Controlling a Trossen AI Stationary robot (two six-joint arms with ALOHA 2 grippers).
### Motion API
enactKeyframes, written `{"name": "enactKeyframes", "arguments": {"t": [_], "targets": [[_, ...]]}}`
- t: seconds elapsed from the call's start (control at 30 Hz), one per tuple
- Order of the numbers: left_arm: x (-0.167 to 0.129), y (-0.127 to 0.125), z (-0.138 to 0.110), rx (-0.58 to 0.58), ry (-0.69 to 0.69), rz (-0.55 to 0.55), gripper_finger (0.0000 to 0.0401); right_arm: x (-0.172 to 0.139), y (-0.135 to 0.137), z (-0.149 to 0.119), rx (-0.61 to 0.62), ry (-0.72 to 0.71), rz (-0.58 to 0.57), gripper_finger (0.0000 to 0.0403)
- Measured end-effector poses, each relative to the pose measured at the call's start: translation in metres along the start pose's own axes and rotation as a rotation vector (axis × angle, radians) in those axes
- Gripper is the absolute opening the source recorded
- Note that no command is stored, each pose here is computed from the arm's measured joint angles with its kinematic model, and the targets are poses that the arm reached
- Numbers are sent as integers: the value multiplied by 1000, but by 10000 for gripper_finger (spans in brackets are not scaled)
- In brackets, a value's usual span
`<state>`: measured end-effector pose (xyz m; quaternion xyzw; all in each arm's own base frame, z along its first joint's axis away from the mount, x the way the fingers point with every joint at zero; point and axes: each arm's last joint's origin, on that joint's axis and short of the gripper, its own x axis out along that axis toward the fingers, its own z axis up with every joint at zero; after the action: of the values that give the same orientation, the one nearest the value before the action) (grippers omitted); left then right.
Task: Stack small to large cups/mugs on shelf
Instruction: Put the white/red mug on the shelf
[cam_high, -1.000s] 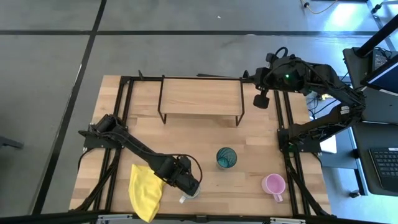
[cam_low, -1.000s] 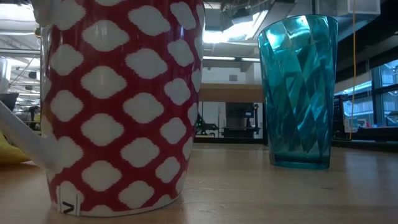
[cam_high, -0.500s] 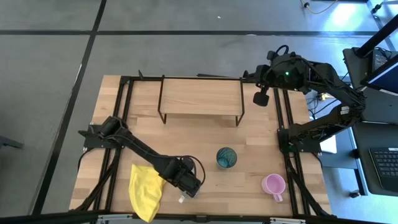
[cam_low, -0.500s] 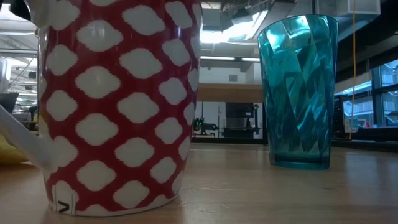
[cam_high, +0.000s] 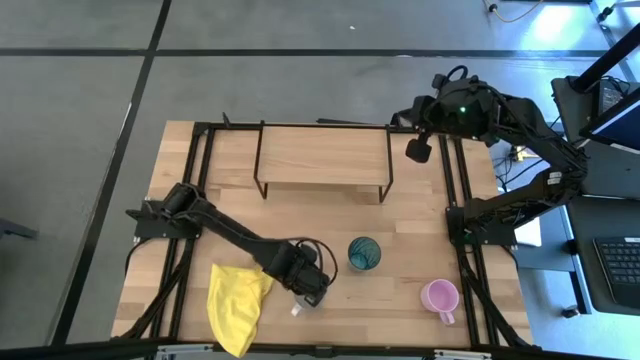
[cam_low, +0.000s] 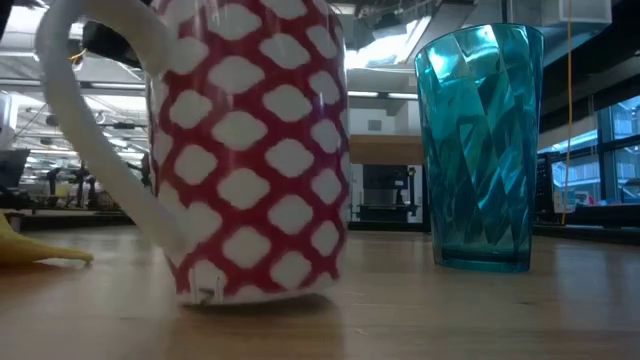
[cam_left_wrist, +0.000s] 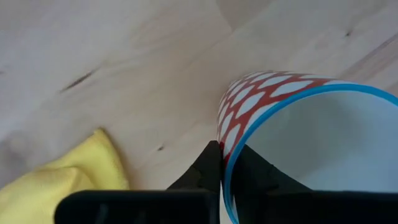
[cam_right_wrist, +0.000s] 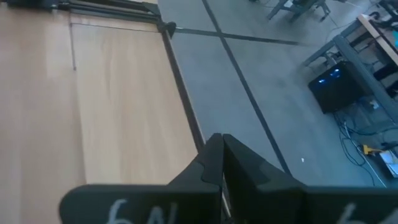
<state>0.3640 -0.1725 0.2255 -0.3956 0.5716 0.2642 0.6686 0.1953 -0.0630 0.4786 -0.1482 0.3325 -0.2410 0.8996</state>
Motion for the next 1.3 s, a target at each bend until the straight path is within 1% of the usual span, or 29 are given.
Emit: {"name": "enactKeyframes", "arguments": {"t": [0.1,0.17,0.23,0.33,0.43,0.57,0.63,0.73,0.87,1.0,1.17,1.2,1.23,1.3], "targets": [[-21,5,14,-18,20,-8,12,2,-6,-2,-22,11,-22,13],[-45,9,23,-35,13,-5,12,3,-9,-3,-19,15,-38,13],[-75,16,32,-53,0,3,12,4,-13,-4,-8,25,-50,13],[-121,25,47,-98,-61,10,12,6,-18,-7,10,33,-41,13],[-160,39,66,-158,-125,43,12,7,-24,-10,31,40,-30,13],[-188,50,102,-218,-249,-42,12,11,-37,-15,69,70,-78,13],[-199,63,122,-224,-309,-31,12,13,-46,-18,95,82,-115,13],[-213,83,151,-267,-397,-17,12,14,-59,-24,135,104,-171,13],[-224,108,180,-323,-433,-1,12,14,-72,-32,197,135,-227,13],[-226,125,198,-362,-414,-1,12,13,-79,-37,222,154,-256,13],[-228,135,207,-366,-405,-1,12,15,-85,-43,296,181,-275,13],[-228,137,208,-363,-405,1,12,16,-86,-43,319,176,-258,13],[-229,137,209,-355,-404,1,12,19,-85,-43,338,170,-217,13],[-228,138,211,-353,-401,4,12,28,-82,-42,370,144,-71,13]]}}
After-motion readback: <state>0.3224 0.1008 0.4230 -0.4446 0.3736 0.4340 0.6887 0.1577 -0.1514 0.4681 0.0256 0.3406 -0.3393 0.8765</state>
